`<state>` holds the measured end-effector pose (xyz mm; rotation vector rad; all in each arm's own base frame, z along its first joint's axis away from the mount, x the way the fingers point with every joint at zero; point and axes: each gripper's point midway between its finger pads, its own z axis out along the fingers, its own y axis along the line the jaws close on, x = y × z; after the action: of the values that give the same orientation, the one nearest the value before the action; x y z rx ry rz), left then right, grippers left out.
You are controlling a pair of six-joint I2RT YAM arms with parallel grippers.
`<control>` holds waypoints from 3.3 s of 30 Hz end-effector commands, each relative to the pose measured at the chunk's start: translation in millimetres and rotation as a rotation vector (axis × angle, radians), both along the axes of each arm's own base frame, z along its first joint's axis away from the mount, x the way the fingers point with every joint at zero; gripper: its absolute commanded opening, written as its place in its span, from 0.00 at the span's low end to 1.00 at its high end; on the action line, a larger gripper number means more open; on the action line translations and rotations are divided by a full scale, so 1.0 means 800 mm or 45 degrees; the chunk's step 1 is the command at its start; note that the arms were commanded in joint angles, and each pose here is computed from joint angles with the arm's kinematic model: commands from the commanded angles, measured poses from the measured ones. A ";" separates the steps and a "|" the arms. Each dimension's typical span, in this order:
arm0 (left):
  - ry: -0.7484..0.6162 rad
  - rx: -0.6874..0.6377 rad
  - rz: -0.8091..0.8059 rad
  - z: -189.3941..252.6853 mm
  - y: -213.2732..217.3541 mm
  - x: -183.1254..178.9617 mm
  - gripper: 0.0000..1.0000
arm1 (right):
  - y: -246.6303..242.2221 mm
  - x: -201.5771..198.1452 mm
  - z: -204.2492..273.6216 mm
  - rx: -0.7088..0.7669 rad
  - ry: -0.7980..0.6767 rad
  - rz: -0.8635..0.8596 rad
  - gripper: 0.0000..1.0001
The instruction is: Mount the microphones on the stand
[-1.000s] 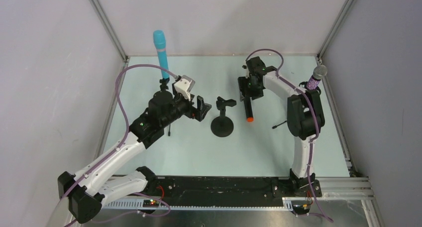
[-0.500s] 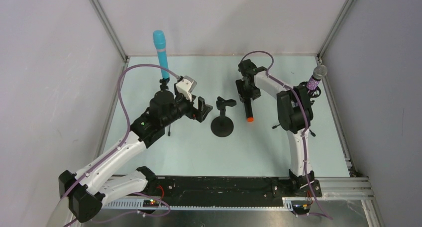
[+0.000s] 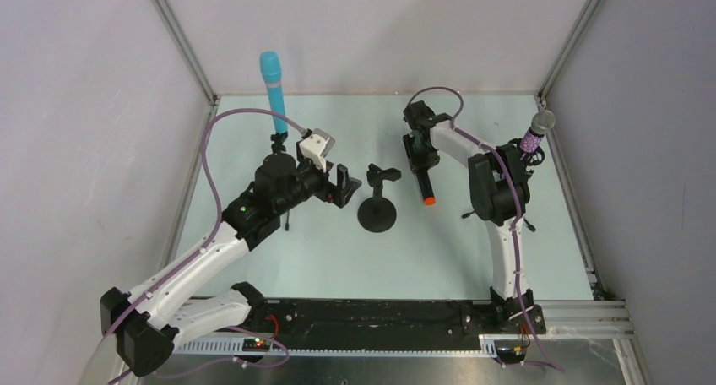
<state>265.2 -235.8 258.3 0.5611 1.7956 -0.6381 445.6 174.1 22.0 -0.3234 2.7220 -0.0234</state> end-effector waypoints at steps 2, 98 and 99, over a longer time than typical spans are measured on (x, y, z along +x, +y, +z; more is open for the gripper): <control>-0.053 -0.025 -0.003 0.014 0.003 -0.004 0.93 | 0.015 0.006 0.009 0.108 -0.004 0.043 0.00; -0.369 0.117 -0.666 0.007 -0.078 -0.002 1.00 | 0.035 -0.210 0.476 1.134 -1.461 0.645 0.00; -0.374 0.114 -0.653 0.007 -0.076 0.005 1.00 | 0.035 -0.209 0.476 1.135 -1.462 0.647 0.00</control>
<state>252.7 -292.7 246.3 1.0922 1.5460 -0.8056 282.7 200.4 371.4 -0.4562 1.4088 0.8271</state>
